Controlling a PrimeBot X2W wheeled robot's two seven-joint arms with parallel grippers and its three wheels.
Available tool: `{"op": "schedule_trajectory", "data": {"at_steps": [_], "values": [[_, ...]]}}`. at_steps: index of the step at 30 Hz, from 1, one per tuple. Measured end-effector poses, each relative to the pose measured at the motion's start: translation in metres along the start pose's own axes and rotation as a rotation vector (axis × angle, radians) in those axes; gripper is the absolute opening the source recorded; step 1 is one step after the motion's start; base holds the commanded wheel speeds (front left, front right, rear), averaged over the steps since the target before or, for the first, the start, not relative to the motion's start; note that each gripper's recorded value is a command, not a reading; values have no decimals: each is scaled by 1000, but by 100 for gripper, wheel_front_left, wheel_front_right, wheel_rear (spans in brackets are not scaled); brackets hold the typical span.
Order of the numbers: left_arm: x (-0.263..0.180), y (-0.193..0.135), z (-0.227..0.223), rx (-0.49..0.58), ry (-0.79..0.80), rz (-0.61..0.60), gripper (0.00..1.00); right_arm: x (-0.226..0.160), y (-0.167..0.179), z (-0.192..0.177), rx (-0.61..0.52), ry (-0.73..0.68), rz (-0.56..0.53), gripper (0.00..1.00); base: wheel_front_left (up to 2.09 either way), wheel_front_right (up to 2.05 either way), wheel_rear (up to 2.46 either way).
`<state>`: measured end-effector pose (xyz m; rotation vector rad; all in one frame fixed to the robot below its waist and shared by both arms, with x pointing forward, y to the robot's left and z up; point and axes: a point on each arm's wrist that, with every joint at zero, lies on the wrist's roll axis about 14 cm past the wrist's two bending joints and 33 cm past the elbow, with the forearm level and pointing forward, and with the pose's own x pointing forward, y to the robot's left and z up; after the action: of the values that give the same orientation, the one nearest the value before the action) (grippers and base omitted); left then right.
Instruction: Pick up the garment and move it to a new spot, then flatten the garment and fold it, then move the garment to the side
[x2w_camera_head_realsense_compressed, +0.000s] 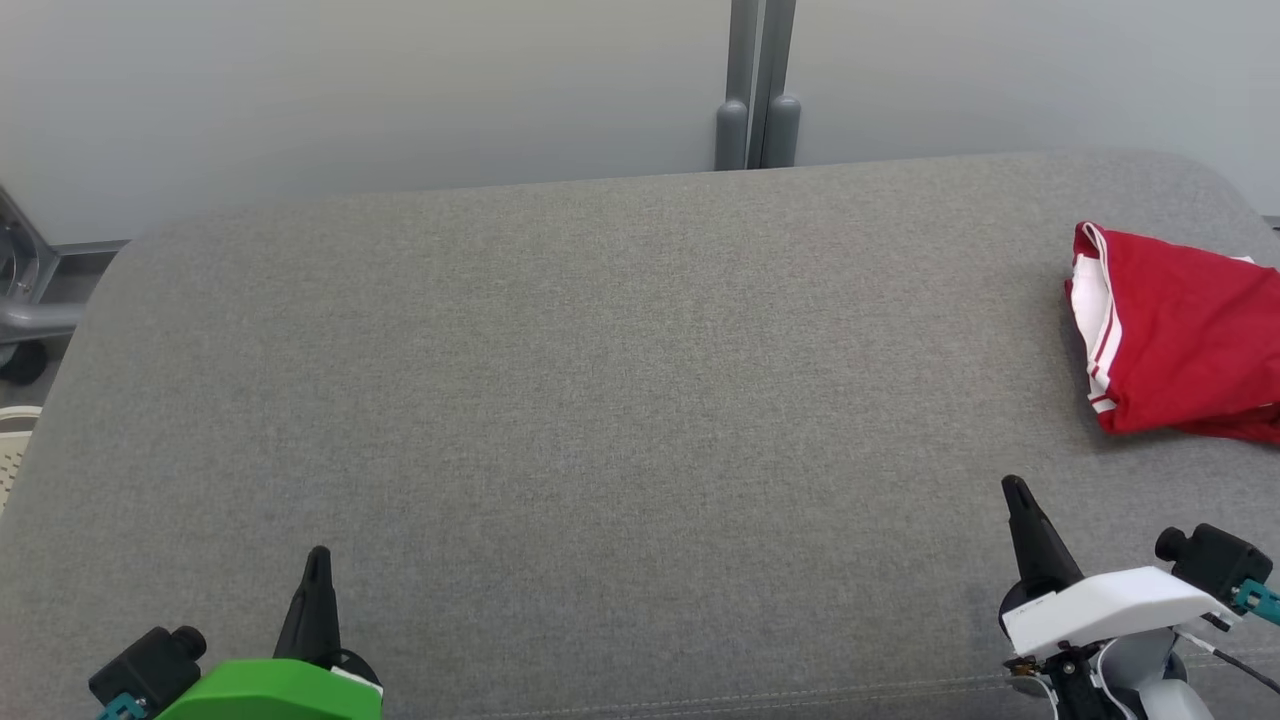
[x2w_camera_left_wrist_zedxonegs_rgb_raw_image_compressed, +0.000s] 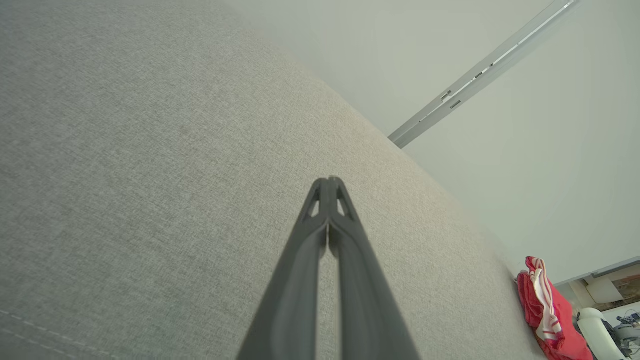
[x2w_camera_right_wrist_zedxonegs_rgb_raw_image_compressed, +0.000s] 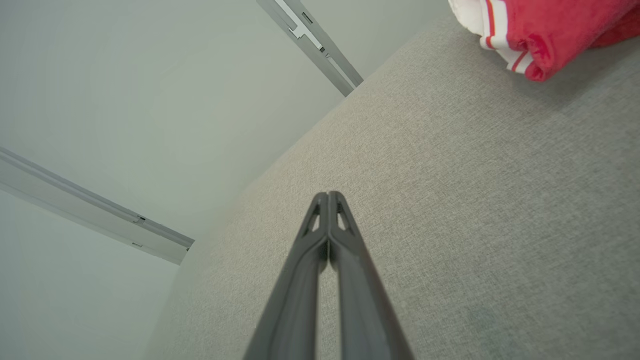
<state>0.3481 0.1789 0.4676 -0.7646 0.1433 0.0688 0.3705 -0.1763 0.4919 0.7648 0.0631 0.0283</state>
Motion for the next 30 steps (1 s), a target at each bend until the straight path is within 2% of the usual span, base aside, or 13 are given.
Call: {"op": "schedule_trajectory", "data": {"at_steps": [30], "values": [[11, -9, 9, -346, 1, -35, 0, 0, -13, 13, 344, -21, -29, 0, 0, 0, 0]]}}
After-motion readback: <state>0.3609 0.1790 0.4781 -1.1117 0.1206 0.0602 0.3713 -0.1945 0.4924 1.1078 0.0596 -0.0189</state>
